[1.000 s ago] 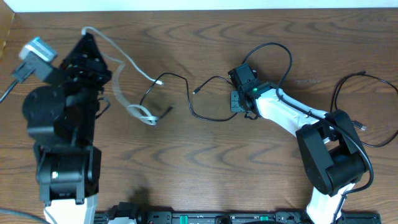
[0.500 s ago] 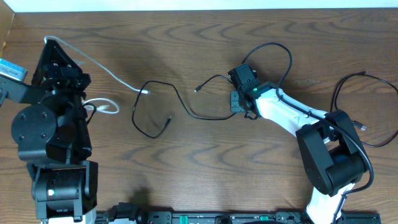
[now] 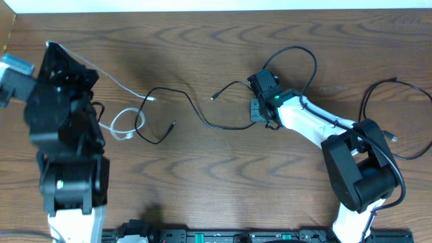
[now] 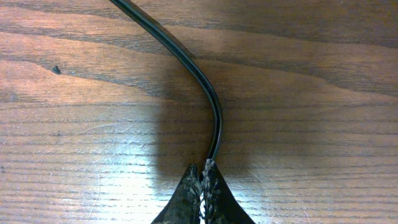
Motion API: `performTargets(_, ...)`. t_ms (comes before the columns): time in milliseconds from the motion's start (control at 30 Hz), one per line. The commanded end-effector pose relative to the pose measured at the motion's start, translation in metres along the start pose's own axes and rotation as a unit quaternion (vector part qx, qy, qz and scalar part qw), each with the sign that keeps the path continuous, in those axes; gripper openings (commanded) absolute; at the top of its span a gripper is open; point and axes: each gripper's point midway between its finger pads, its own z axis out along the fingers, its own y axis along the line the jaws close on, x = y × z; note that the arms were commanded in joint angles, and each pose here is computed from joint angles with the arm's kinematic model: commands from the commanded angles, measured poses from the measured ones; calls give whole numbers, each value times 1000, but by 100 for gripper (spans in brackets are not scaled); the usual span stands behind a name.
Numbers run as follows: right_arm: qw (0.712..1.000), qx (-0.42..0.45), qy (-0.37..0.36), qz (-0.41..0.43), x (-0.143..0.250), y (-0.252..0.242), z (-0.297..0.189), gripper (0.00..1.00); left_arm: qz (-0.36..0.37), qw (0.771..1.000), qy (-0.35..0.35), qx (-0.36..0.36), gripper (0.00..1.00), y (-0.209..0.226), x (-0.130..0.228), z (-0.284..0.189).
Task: Untangle cables
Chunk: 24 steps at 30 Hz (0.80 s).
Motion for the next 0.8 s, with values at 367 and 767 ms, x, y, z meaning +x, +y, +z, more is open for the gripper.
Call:
performTargets(367,1000,7,-4,10,-2,-3,0,1,142,953,75,-258,7,124,99,84)
performTargets(767,1000,7,-4,10,-2,-3,0,1,211,865,218,-399,8,252,196,103)
